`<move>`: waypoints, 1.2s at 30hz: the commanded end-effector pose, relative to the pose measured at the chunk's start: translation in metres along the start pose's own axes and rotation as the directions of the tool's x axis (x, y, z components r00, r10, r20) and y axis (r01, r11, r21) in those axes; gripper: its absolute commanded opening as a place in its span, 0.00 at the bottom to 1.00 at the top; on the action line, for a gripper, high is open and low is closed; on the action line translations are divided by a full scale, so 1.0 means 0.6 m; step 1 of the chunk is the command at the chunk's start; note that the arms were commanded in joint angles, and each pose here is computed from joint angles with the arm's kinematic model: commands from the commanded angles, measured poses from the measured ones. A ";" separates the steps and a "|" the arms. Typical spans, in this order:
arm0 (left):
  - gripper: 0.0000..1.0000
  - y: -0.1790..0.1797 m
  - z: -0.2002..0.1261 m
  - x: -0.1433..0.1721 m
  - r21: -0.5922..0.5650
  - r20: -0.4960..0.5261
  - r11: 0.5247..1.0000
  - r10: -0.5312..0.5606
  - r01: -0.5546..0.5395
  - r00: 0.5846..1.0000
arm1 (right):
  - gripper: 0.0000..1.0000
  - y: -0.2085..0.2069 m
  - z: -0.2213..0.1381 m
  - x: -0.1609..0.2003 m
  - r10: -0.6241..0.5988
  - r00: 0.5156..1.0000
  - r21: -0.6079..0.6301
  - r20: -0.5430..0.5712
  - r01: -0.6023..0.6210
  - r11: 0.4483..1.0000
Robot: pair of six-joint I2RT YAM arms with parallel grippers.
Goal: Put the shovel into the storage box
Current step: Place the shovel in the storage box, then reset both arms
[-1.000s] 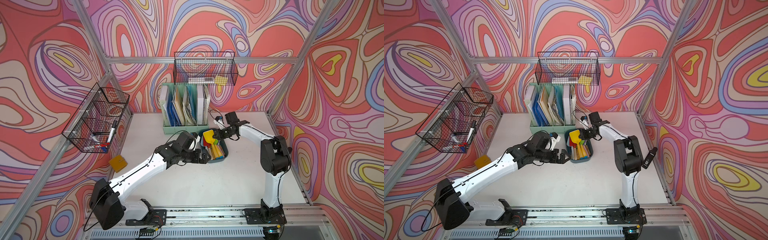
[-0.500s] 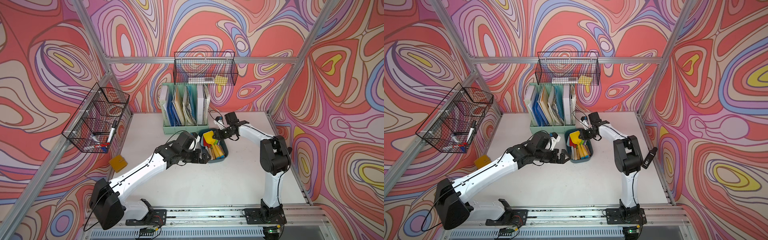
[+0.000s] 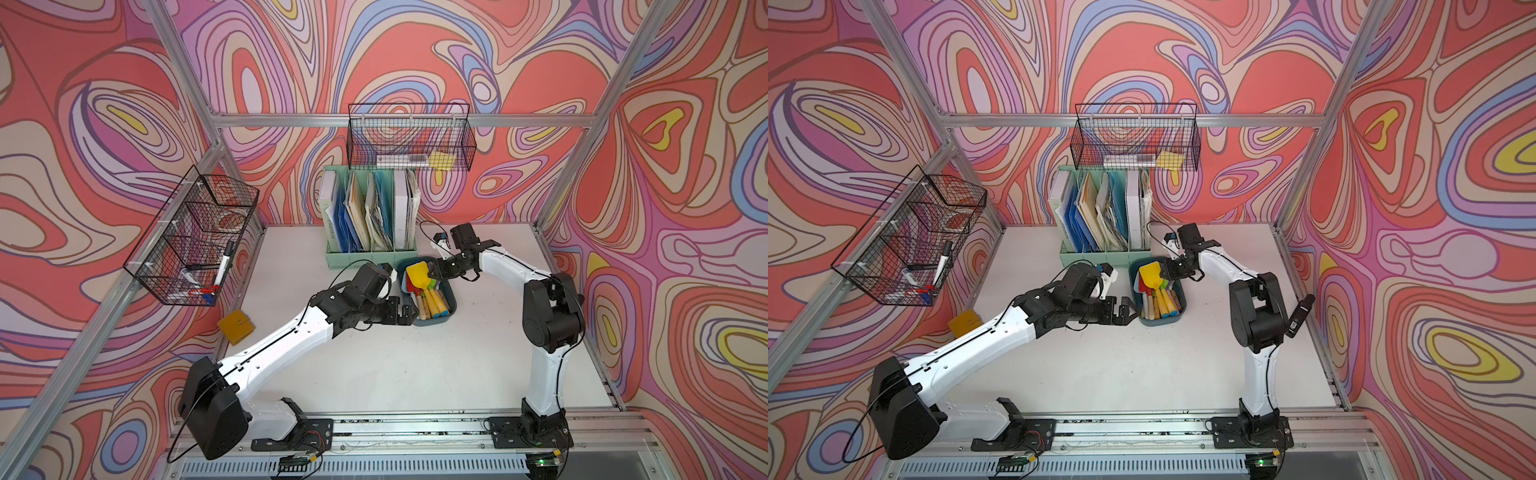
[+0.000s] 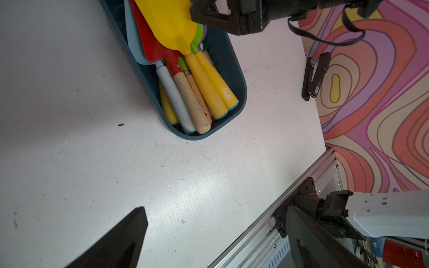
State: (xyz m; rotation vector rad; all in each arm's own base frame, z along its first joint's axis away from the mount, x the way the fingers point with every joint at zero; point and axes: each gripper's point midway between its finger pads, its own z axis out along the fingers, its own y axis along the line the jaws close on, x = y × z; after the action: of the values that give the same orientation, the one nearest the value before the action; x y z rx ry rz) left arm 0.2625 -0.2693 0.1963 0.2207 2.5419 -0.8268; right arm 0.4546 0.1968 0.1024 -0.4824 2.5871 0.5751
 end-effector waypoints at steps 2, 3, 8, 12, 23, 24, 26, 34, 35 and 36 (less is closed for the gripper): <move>0.99 0.065 -0.029 -0.051 -0.090 0.132 0.995 -0.025 0.037 0.991 | 0.28 -0.008 -0.078 -0.019 -0.013 0.997 0.109 0.074 0.004 0.994; 0.99 0.086 -0.039 -0.068 -0.100 0.175 0.993 -0.046 0.065 0.983 | 0.29 -0.011 -0.090 -0.017 -0.011 0.997 0.132 0.082 0.000 0.991; 0.99 0.201 -0.097 -0.144 -0.108 0.376 0.962 -0.193 0.250 0.906 | 0.29 -0.054 -0.162 -0.002 0.038 0.984 0.247 0.175 -0.081 0.966; 0.99 0.264 -0.156 -0.187 -0.136 0.504 0.935 -0.221 0.329 0.835 | 0.29 -0.119 -0.228 0.035 0.107 0.952 0.350 0.287 -0.208 0.913; 0.99 0.330 -0.368 -0.181 -0.501 0.815 0.787 0.288 0.361 0.503 | 0.28 -0.208 -0.313 0.135 -0.002 0.849 0.570 0.528 -0.352 0.743; 0.99 0.331 -0.369 -0.173 -0.523 0.818 0.785 0.352 0.333 0.455 | 0.28 -0.212 -0.313 0.142 -0.029 0.831 0.578 0.555 -0.360 0.732; 0.99 0.344 -0.342 -0.149 -0.576 0.787 0.771 0.432 0.273 0.441 | 0.28 -0.218 -0.311 0.154 -0.064 0.803 0.583 0.593 -0.373 0.721; 0.99 0.456 -0.192 -0.076 -0.719 0.611 0.667 0.470 0.197 0.637 | 0.27 -0.218 -0.273 0.184 -0.148 0.749 0.567 0.646 -0.340 0.750; 0.99 0.467 -0.184 -0.070 -0.730 0.609 0.652 0.485 0.205 0.628 | 0.27 -0.218 -0.271 0.186 -0.158 0.737 0.562 0.657 -0.340 0.754; 0.99 0.478 -0.174 -0.067 -0.745 0.596 0.636 0.498 0.203 0.630 | 0.27 -0.215 -0.269 0.184 -0.172 0.719 0.553 0.673 -0.335 0.763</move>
State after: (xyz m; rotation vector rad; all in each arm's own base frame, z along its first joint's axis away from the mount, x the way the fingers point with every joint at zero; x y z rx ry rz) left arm 0.3298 0.0151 0.1180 -0.1627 1.9205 0.2344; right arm 0.3478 -0.0178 0.1131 0.1208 2.0394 -0.1804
